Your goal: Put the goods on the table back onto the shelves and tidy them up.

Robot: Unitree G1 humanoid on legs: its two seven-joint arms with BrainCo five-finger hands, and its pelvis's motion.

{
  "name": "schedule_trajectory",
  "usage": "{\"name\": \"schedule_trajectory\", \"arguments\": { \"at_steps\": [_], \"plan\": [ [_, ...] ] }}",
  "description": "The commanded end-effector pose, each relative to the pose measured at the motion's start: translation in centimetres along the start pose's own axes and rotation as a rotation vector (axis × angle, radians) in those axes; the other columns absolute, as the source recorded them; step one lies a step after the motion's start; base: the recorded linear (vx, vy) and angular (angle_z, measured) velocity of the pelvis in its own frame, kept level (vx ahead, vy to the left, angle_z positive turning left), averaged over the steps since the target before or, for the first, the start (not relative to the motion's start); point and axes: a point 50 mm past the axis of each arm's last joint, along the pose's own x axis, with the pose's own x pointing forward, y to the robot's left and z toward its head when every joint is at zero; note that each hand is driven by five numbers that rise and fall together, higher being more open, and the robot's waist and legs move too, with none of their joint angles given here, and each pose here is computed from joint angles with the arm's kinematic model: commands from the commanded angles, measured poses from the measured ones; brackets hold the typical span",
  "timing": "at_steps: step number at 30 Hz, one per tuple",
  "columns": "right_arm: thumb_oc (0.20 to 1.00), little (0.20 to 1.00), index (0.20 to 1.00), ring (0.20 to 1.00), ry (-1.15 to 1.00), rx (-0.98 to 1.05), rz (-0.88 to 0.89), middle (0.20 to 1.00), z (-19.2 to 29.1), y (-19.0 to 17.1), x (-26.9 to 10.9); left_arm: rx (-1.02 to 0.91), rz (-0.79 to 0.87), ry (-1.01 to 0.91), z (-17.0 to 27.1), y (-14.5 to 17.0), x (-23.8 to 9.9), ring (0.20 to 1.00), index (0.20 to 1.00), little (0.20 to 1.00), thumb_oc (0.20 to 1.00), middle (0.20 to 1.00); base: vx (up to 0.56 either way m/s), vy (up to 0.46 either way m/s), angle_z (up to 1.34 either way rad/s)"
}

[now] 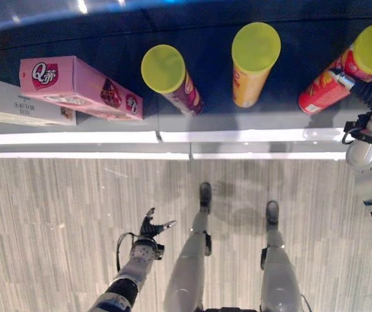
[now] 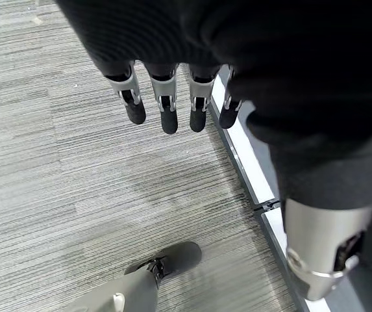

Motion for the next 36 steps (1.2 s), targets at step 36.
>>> {"name": "schedule_trajectory", "arguments": {
  "at_steps": [36],
  "plan": [
    [1.0, 1.0, 1.0, 1.0, 0.425, 0.895, 0.631, 1.0, -1.4, -3.7, -11.9, 0.013, -0.031, 0.205, -5.9, 2.5, -2.0, 1.0, 1.0, 1.0, 1.0, 1.0, 0.05, 0.025, -0.08]
  ]
}}
